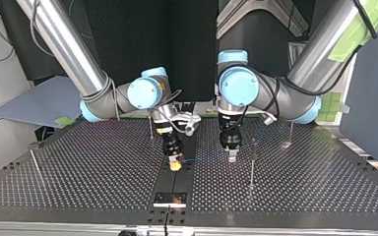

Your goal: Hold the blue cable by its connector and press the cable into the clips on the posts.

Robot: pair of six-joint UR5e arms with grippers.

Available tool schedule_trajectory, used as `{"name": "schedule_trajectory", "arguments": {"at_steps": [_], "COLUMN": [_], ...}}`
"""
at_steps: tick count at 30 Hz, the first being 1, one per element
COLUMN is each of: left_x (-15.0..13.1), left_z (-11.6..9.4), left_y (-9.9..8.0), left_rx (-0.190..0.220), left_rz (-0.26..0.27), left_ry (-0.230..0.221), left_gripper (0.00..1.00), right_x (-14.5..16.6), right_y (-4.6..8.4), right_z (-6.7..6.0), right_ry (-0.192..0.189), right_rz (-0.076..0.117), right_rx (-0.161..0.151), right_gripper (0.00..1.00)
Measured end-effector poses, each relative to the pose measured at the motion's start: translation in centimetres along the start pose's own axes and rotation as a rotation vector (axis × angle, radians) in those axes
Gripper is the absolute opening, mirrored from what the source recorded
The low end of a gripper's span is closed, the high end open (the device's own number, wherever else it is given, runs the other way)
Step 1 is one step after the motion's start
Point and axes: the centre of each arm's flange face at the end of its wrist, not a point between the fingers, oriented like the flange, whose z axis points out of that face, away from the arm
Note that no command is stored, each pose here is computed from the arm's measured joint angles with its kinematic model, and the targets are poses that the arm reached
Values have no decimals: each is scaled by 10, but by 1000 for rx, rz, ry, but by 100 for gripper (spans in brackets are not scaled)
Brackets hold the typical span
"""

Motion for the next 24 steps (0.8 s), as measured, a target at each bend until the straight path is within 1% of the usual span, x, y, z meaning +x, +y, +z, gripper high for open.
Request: {"name": "schedule_trajectory", "arguments": {"at_steps": [3, 7, 8, 9, 10, 11, 12, 13, 14, 15, 16, 17, 18, 20, 24], "left_x": [0, -4, -4, -5, -5, -5, -5, -5, -6, -6, -6, -6, -6, -6, -6], "left_z": [9, 14, 14, 14, 14, 15, 15, 15, 14, 14, 14, 14, 14, 13, 13], "left_y": [-3, -6, -6, -5, -5, -4, -4, -3, -3, -3, -3, -3, -3, -4, -4], "left_rx": [0, -1, -3, -6, -11, -19, -26, -33, -39, -43, -45, -45, -45, -44, -42], "left_rz": [1, 6, 12, 17, 24, 34, 42, 51, 62, 70, 76, 84, 89, 96, 100], "left_ry": [-2, -9, -11, -12, -13, -14, -15, -16, -16, -16, -17, -17, -17, -17, -18], "left_gripper": [99, 99, 94, 94, 79, 70, 70, 60, 44, 44, 33, 18, 18, 0, 0], "right_x": [0, 0, 0, 0, 0, 0, 0, 0, 0, 0, 0, 0, 0, 0, 0], "right_y": [0, 0, 1, 1, 1, 1, 1, 1, 1, 1, 1, 2, 2, 2, 2], "right_z": [0, 0, 0, 0, 0, 0, 0, 0, 0, 0, 0, 0, 0, 0, 0], "right_ry": [0, 0, 0, 0, 0, 0, 0, 0, 0, -1, -1, -1, -1, -2, -3], "right_rz": [0, -1, -2, -2, -3, -3, -3, -3, -3, -3, -3, -3, -4, -4, -4], "right_rx": [0, 1, 0, 0, 0, 0, 0, 0, 0, 0, 0, 0, 0, 0, 0], "right_gripper": [0, 0, 0, 0, 0, 0, 0, 0, 0, 0, 0, 0, 0, 0, 0]}}
